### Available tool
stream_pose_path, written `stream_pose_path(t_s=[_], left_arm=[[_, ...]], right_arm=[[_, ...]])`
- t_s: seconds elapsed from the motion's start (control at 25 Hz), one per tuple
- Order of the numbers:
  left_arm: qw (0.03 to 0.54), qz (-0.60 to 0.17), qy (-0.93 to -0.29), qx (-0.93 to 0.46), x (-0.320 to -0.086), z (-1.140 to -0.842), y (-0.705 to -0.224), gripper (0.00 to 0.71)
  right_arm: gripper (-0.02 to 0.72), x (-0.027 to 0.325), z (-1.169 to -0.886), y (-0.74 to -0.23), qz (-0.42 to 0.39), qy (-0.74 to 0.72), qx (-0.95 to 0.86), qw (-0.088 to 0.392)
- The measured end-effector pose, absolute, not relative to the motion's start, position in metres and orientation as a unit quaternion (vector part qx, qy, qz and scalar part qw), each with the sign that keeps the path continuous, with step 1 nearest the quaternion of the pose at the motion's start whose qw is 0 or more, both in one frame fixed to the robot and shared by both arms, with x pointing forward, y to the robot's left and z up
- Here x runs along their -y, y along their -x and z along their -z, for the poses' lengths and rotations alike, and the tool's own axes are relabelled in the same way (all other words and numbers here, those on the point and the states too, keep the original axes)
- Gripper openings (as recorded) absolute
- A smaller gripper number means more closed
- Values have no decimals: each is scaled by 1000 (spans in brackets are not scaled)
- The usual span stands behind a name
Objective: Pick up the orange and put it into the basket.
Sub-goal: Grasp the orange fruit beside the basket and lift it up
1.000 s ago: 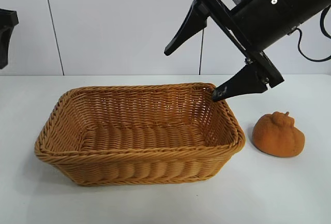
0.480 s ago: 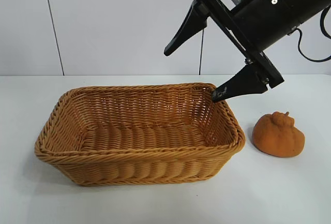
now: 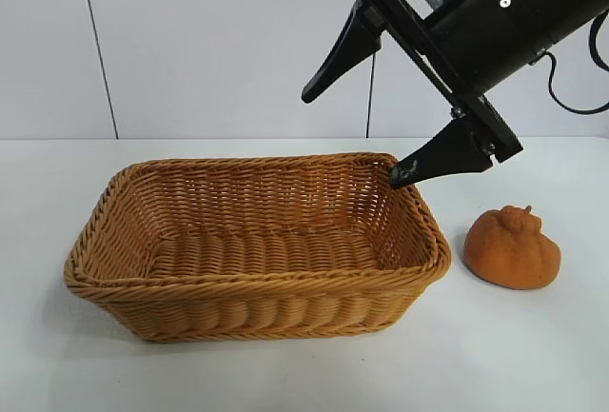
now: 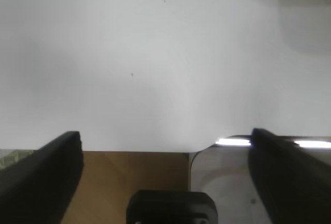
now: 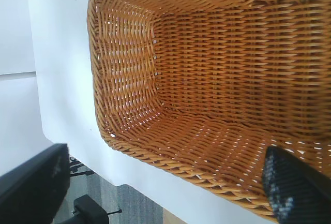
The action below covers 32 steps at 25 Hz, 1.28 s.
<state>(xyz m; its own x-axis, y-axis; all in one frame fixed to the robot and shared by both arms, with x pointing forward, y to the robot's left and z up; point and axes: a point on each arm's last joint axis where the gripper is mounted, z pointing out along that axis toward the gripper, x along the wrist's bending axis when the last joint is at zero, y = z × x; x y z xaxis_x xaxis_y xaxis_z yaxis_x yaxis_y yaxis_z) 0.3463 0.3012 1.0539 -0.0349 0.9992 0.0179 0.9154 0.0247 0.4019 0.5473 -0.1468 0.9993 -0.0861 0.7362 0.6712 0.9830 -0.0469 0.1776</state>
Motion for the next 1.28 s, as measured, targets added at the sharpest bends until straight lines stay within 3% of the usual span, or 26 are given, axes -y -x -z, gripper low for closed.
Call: stream_pose_path(t_s=[0.2,0.56,0.92,1.28], left_arm=[[208,-188,-665,-692,-299,-1039,-313,616],[288,-251,-641,-666,-299,-1048,-282,615],[388,-338,-595,-617,-301,-1054,-236,615],[396,-344,-591,-613,-301,-1054,-232,615]], right_arm=[[694,147,-1001,-547,324,647,663,190],[694,146,-1021,-547,333,622,685,183],[694,154,-1047,-560,305,621,714,110],[694,179,-1038,-566,187,632,752,0]])
